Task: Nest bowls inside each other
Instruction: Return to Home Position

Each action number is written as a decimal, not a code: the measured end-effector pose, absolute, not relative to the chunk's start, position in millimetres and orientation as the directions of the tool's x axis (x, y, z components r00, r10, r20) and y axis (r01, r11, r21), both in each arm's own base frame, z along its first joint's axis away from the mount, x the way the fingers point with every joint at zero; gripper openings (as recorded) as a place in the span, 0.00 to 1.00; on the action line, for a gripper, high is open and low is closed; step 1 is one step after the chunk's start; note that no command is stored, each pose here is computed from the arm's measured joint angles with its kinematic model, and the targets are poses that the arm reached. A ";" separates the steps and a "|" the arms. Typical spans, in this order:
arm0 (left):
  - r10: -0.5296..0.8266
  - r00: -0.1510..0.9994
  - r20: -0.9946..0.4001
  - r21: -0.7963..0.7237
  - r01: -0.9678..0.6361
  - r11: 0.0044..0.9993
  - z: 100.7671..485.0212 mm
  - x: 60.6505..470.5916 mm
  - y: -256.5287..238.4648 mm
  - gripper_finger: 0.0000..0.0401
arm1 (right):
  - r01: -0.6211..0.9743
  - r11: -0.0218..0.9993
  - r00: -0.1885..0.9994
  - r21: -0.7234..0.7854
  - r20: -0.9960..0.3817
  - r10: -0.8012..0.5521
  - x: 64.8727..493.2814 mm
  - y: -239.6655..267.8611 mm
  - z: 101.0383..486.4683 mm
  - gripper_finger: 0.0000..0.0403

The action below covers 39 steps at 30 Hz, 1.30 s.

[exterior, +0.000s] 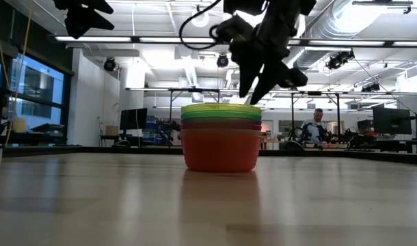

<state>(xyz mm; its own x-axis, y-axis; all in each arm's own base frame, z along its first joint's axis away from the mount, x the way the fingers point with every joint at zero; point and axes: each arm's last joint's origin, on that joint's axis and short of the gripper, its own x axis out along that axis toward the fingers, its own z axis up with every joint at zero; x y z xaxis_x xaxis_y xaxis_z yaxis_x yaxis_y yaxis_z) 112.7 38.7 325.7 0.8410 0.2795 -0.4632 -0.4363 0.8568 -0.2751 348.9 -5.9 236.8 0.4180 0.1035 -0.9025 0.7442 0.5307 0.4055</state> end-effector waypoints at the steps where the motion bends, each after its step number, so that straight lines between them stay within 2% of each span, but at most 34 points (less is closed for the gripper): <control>1: 0.279 0.841 -0.463 -0.268 -0.433 0.861 325.6 112.7 38.7 0.46 | 0.723 0.554 0.432 0.412 -0.896 0.103 347.7 -5.9 240.8 0.28; 4: 0.277 0.850 -0.448 -0.252 -0.418 0.873 320.3 116.3 39.8 0.46 | 0.619 0.664 0.500 0.419 -0.862 0.078 343.4 -3.7 257.6 0.30; 7: 0.240 0.897 -0.372 -0.267 -0.351 0.898 312.4 121.4 39.0 0.46 | 0.475 0.796 0.607 0.374 -0.794 0.011 339.7 3.8 279.8 0.31; 10: 0.209 0.951 -0.229 -0.260 -0.267 0.928 308.5 126.4 36.8 0.46 | 0.327 0.909 0.722 0.258 -0.689 -0.065 334.7 13.0 305.1 0.31; 13: 0.179 0.980 -0.085 -0.224 -0.194 0.955 303.3 129.9 33.4 0.46 | 0.209 0.971 0.812 0.118 -0.574 -0.105 327.8 21.3 328.8 0.31; 17: 0.165 0.980 0.108 -0.217 -0.138 0.966 298.5 131.8 30.2 0.46 | 0.125 0.992 0.891 0.009 -0.440 -0.108 314.0 23.4 355.2 0.31; 23: 0.237 0.930 0.280 -0.282 -0.156 0.947 289.4 134.5 28.1 0.46 | 0.108 0.994 0.964 -0.026 -0.240 -0.111 286.1 14.4 371.2 0.31; 28: 0.280 0.909 0.309 -0.252 -0.205 0.946 287.3 141.3 23.8 0.46 | 0.043 0.998 0.999 -0.043 0.019 -0.042 255.5 9.5 370.7 0.31; 32: 0.274 0.900 0.340 -0.200 -0.215 0.956 287.8 150.9 22.3 0.46 | 0.041 0.997 0.973 -0.069 0.230 -0.024 227.9 0.8 359.0 0.31; 35: 0.254 0.895 0.367 -0.145 -0.215 0.966 288.3 156.3 22.4 0.46 | 0.055 0.995 0.948 -0.082 0.316 -0.027 208.9 -5.8 342.1 0.31; 39: 0.246 0.888 0.387 -0.070 -0.238 0.969 299.1 150.9 21.6 0.46 | 0.093 0.992 0.935 -0.082 0.351 -0.059 180.4 -11.9 328.6 0.31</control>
